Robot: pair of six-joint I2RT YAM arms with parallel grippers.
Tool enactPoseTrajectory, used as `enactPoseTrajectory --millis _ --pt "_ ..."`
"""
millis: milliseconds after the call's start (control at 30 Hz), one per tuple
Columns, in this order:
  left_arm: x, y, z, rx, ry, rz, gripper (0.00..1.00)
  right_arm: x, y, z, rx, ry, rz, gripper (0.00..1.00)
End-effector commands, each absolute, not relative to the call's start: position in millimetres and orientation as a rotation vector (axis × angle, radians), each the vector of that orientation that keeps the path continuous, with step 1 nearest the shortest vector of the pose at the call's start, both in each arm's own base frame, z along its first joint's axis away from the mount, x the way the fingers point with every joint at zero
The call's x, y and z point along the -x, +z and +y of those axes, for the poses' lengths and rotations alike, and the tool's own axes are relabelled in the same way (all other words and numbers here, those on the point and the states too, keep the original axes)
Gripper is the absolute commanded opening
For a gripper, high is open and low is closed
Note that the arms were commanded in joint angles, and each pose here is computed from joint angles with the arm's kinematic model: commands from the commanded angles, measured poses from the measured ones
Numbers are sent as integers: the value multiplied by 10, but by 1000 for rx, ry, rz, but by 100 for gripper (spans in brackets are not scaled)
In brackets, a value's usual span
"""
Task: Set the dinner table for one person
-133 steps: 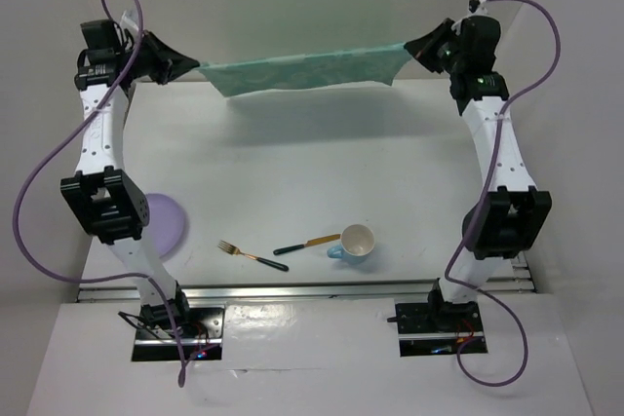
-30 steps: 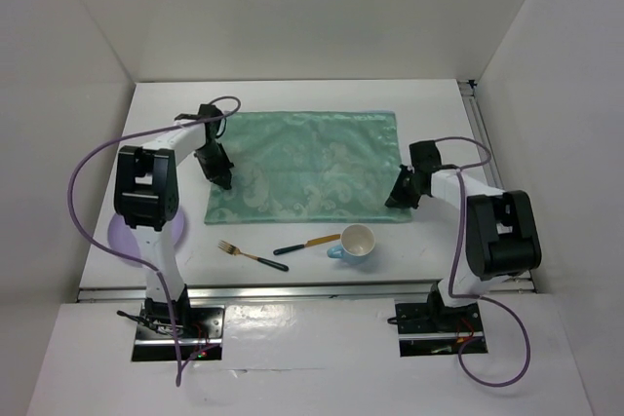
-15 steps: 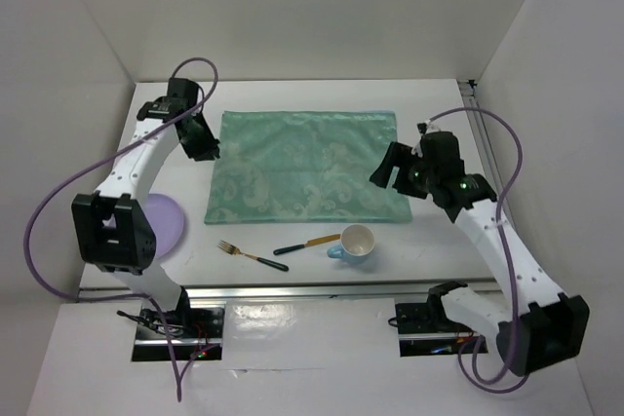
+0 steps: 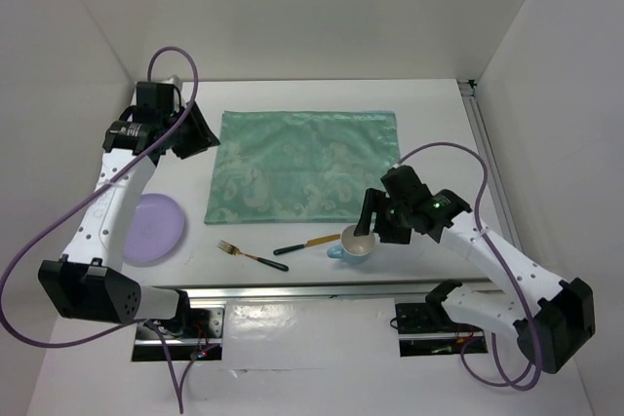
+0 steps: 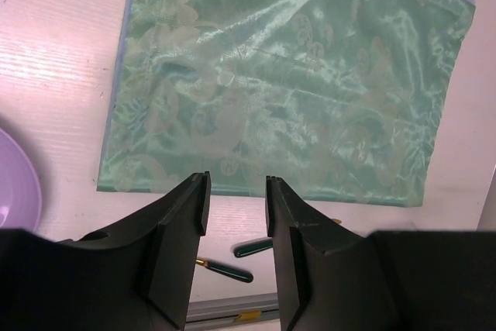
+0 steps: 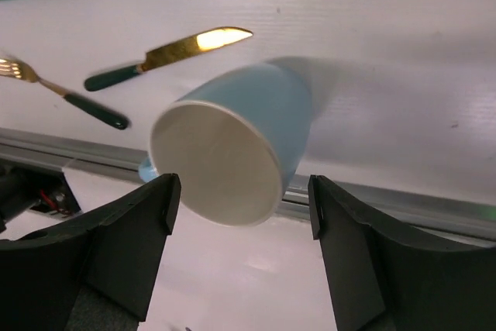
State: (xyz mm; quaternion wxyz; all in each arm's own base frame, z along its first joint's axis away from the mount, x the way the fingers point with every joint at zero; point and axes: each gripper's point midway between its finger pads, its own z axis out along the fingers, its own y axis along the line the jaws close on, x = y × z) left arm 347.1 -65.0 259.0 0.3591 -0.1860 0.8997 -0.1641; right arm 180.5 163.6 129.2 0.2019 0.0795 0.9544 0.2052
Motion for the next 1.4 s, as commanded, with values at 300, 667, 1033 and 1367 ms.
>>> enactPoseTrajectory --millis 300,667,1033,1367 --pt "-3393 2575 -657 413 -416 2334 50 -1676 764 1595 -375 394 2775 47" --pt "-3463 2524 -683 412 -427 2356 50 -2505 1900 1348 -370 165 2492 0" --pt "-3421 2356 -790 393 -453 2406 49 -4798 1980 679 -468 33 2373 0" --pt "-3473 2129 -791 410 -415 2475 51 -5669 1375 512 -528 53 2428 0"
